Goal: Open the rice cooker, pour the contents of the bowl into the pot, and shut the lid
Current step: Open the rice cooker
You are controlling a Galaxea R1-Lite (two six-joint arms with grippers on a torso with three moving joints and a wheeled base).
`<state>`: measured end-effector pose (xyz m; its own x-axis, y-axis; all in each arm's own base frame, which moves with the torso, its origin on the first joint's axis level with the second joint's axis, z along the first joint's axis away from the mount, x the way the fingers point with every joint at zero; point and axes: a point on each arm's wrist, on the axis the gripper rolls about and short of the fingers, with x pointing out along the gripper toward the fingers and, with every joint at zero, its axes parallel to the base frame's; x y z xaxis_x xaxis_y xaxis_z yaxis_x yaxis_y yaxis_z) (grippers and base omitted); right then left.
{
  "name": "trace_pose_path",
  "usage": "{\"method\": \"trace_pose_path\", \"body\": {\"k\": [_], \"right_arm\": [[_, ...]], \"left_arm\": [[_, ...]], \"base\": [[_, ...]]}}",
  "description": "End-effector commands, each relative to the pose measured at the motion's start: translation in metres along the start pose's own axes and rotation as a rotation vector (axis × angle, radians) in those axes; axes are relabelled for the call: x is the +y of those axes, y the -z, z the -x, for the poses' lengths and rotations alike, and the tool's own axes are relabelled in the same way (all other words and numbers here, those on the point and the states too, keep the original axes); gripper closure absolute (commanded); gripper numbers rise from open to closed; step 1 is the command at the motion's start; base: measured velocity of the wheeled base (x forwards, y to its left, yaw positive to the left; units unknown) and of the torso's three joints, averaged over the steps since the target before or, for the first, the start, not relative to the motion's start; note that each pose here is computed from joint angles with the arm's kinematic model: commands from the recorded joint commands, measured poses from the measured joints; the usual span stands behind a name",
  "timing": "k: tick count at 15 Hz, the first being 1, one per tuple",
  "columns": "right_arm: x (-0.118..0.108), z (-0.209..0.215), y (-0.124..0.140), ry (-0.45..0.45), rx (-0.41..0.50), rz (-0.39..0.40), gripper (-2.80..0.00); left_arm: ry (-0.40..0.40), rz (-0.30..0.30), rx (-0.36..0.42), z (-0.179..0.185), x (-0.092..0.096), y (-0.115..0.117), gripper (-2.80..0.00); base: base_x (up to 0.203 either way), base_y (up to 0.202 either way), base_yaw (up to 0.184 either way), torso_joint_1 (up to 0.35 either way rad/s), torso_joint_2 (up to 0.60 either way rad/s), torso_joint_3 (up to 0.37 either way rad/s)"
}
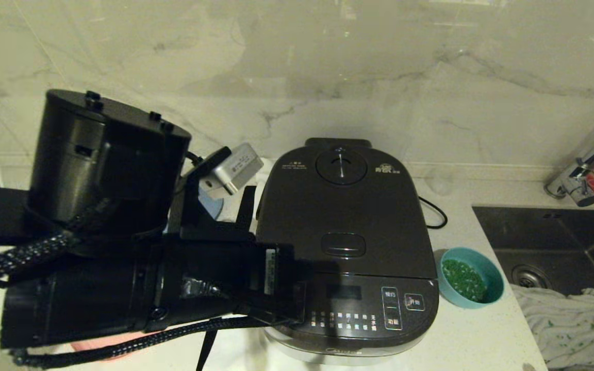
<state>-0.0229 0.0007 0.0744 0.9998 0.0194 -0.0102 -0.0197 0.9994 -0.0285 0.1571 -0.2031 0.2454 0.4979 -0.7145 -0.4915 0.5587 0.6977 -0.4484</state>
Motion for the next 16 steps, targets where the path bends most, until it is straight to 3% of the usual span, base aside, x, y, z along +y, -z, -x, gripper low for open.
{"method": "trace_pose_path", "body": {"k": [1, 5, 13, 16], "right_arm": [[0.0, 0.0, 0.0, -0.001, 0.002, 0.0, 0.0], [0.0, 0.0, 0.0, -0.001, 0.002, 0.002, 0.0], [0.0, 0.0, 0.0, -0.001, 0.002, 0.0, 0.0], [0.0, 0.0, 0.0, -0.001, 0.002, 0.0, 0.0]], "left_arm": [[-0.023, 0.002, 0.039, -0.017, 0.001, 0.006, 0.0], [-0.055, 0.002, -0.021, -0.033, 0.007, 0.012, 0.0], [-0.059, -0.001, -0.022, -0.045, 0.008, 0.013, 0.0], [-0.026, 0.003, -0.081, -0.047, 0.005, 0.007, 0.0]], "base": [[0.0, 0.0, 0.0, 0.0, 0.0, 0.0], [0.0, 0.0, 0.0, 0.0, 0.0, 0.0], [0.0, 0.0, 0.0, 0.0, 0.0, 0.0], [0.0, 0.0, 0.0, 0.0, 0.0, 0.0]]}}
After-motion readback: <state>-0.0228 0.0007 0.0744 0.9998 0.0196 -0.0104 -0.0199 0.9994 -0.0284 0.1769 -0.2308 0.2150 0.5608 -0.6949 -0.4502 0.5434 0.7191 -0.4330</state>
